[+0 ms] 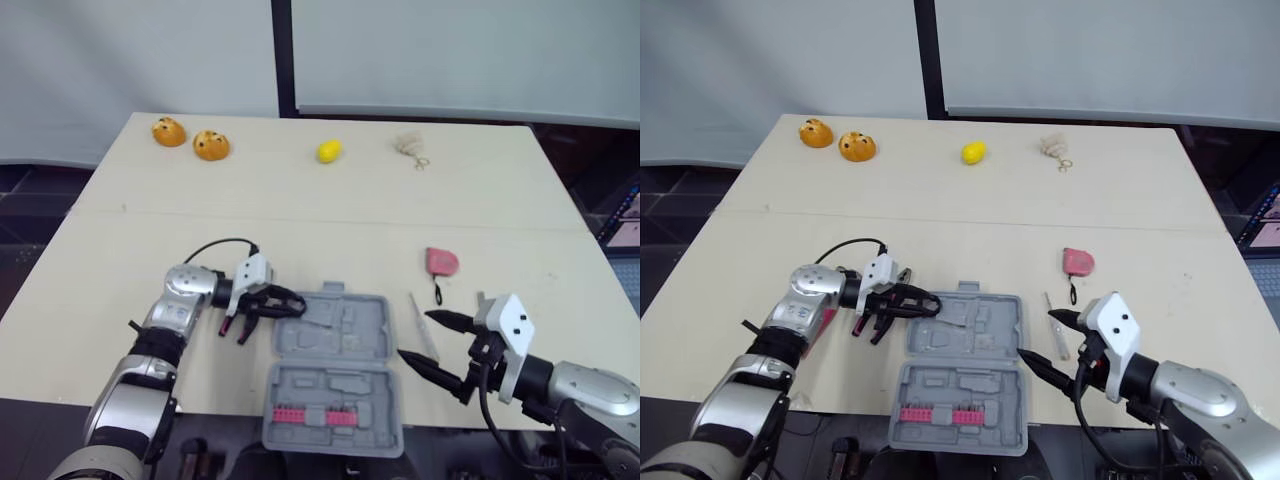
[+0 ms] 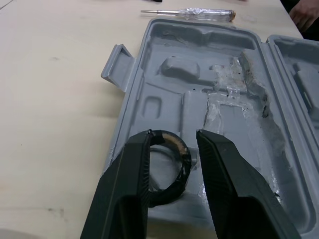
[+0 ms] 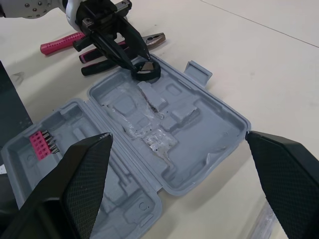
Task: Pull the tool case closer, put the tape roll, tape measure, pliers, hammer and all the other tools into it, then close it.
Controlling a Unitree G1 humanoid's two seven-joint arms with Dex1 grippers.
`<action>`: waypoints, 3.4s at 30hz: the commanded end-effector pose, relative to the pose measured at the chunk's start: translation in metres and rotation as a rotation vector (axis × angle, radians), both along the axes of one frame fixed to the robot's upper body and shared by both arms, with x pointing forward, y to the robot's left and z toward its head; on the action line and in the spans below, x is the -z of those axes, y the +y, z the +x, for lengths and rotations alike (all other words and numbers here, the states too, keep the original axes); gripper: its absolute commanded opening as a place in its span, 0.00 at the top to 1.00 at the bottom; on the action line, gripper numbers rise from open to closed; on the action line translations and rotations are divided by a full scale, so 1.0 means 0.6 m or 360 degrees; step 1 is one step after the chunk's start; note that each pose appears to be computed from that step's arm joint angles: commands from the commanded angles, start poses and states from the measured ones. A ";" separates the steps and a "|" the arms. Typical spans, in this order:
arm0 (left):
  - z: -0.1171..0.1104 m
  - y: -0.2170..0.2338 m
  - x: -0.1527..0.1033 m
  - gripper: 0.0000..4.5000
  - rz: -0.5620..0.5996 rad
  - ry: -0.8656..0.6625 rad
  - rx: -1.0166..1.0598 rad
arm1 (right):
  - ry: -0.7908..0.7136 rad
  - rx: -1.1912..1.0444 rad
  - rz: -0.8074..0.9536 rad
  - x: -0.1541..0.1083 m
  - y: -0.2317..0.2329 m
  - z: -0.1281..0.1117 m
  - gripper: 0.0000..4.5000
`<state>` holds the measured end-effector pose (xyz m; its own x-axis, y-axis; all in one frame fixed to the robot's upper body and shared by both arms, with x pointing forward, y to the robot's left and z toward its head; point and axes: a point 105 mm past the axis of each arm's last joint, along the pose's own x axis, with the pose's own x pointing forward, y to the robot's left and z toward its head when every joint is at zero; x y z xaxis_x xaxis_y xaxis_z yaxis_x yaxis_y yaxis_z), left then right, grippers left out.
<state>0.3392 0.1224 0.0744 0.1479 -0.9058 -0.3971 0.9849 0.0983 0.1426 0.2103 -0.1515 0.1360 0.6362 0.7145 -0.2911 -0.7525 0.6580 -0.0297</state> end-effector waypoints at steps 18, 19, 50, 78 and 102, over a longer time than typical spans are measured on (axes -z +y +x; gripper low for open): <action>0.027 -0.006 0.015 0.64 0.0099 -0.0099 -0.0067 | -0.0059 -0.0041 0.0015 -0.016 0.010 -0.003 0.00; 0.029 -0.003 0.017 0.64 0.0118 -0.0112 -0.0078 | -0.0059 -0.0042 0.0016 -0.016 0.010 -0.003 0.00; 0.021 0.005 0.038 0.64 0.0306 -0.0294 0.0030 | -0.0057 -0.0025 0.0017 -0.019 0.005 0.005 0.00; -0.024 0.214 -0.123 0.01 -0.0099 -0.0095 -0.0630 | -0.0031 0.0621 -0.0111 -0.059 -0.186 -0.055 0.00; -0.110 0.261 -0.120 0.01 -0.0055 -0.0030 -0.0761 | -0.0009 0.0921 -0.0178 -0.041 -0.247 -0.068 0.00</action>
<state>0.2740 0.3029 0.1330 0.6117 -0.6911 -0.3849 0.7791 0.6107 0.1416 0.1633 -0.3145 0.1571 0.9128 0.1976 -0.3575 -0.2556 0.9590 -0.1226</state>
